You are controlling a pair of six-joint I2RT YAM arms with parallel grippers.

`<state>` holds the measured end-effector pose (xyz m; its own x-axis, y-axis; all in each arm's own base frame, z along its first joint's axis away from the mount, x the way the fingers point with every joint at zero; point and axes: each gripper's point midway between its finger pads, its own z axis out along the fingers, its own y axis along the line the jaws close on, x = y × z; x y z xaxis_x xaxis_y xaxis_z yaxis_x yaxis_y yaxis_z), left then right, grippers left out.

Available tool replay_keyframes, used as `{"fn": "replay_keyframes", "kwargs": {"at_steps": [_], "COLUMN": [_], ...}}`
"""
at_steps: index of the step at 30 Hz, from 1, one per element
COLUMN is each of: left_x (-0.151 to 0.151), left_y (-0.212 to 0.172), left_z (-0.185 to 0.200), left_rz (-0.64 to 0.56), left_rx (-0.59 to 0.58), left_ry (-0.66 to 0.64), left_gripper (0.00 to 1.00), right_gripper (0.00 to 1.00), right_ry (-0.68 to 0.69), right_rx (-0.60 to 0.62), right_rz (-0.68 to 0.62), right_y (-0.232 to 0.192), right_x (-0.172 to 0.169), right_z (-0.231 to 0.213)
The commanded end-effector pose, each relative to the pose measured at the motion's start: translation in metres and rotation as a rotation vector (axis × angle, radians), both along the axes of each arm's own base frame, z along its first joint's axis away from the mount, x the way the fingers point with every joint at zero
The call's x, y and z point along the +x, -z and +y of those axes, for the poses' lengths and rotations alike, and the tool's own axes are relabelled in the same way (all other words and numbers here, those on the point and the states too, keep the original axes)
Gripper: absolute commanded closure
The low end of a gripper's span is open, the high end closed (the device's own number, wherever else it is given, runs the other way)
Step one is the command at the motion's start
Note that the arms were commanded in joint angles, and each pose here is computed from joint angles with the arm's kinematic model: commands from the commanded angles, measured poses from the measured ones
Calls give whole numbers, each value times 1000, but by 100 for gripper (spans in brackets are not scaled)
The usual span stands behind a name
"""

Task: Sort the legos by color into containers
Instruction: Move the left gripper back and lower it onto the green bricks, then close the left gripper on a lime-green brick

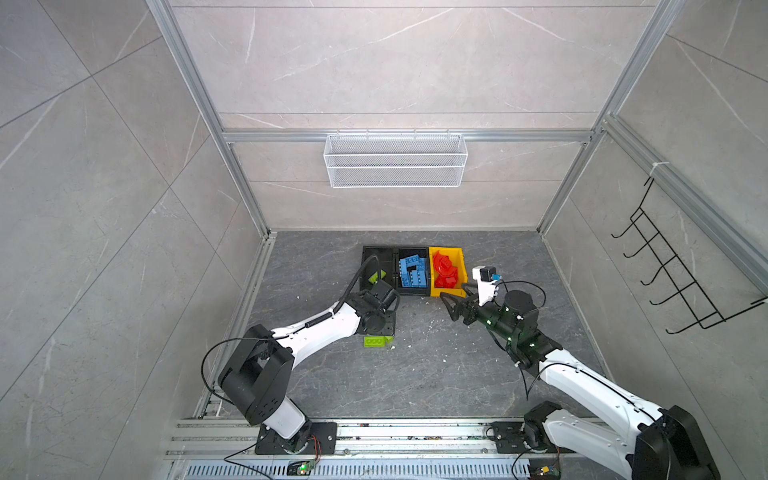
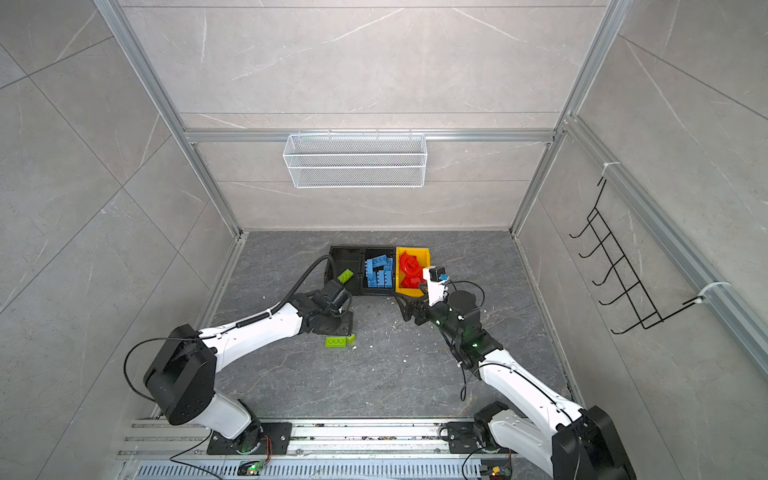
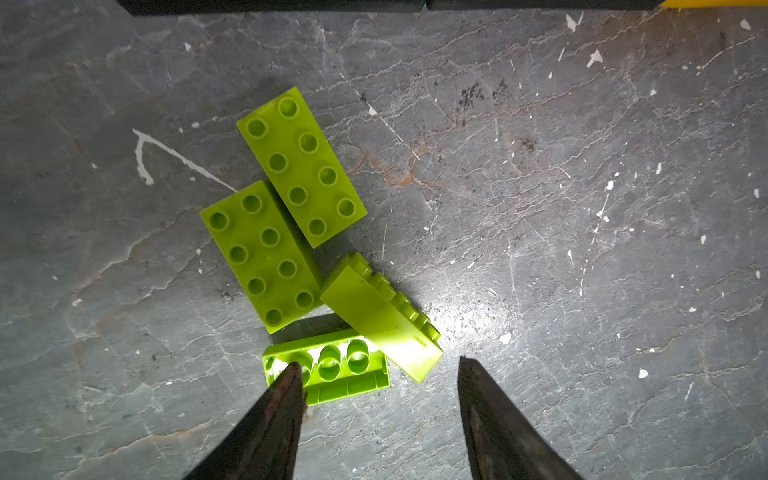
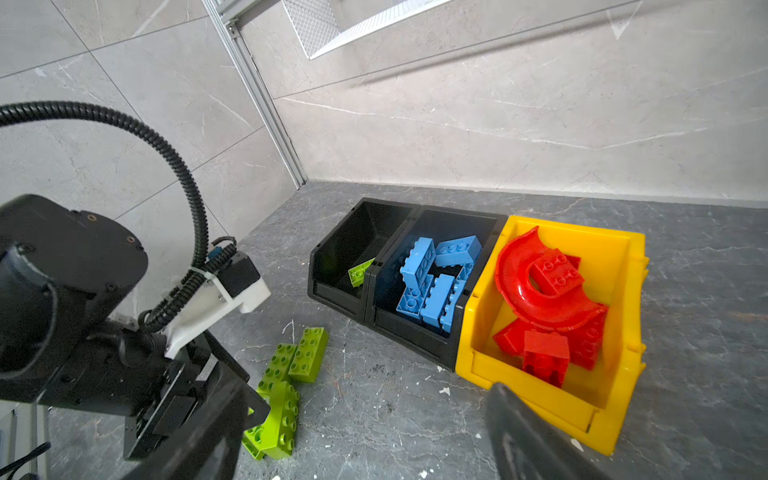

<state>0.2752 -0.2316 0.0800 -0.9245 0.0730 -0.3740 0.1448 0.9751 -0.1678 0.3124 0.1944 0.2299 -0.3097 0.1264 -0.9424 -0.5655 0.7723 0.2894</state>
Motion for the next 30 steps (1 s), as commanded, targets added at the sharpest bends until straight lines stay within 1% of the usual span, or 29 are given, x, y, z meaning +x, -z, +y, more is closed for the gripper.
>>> {"fn": "replay_keyframes", "kwargs": {"at_steps": [1,7,10,15,19,24,27,30], "left_x": [9,13,13,13,17,29,31,30], "left_y": [-5,7,15,18,24,30,34,40], "left_z": [-13,-20,-16,-15,-19,-22,-25,-22], "left_rz": [-40,-10,11,18,17,8,14,30], "left_rx": [-70,-57,-18,-7,1,50,54,81], "left_ry": [-42,-30,-49,-58,-41,-19,-13,-15], "left_gripper": [38,41,43,43,43,48,51,51], "right_gripper": [10,11,11,11,11,11,11,11], "right_ry": [36,29,33,34,25,19,12,3], "right_rx": [16,3,-3,-5,-4,-7,-8,-9], "right_rz": [-58,-47,-42,-37,-32,-29,-27,-20], "right_y": [-9,-7,-6,-6,-6,-6,-7,-6], "right_x": [0,1,2,2,2,1,1,1], "right_z": [-7,-6,-6,-6,-5,-4,-3,-1]}}
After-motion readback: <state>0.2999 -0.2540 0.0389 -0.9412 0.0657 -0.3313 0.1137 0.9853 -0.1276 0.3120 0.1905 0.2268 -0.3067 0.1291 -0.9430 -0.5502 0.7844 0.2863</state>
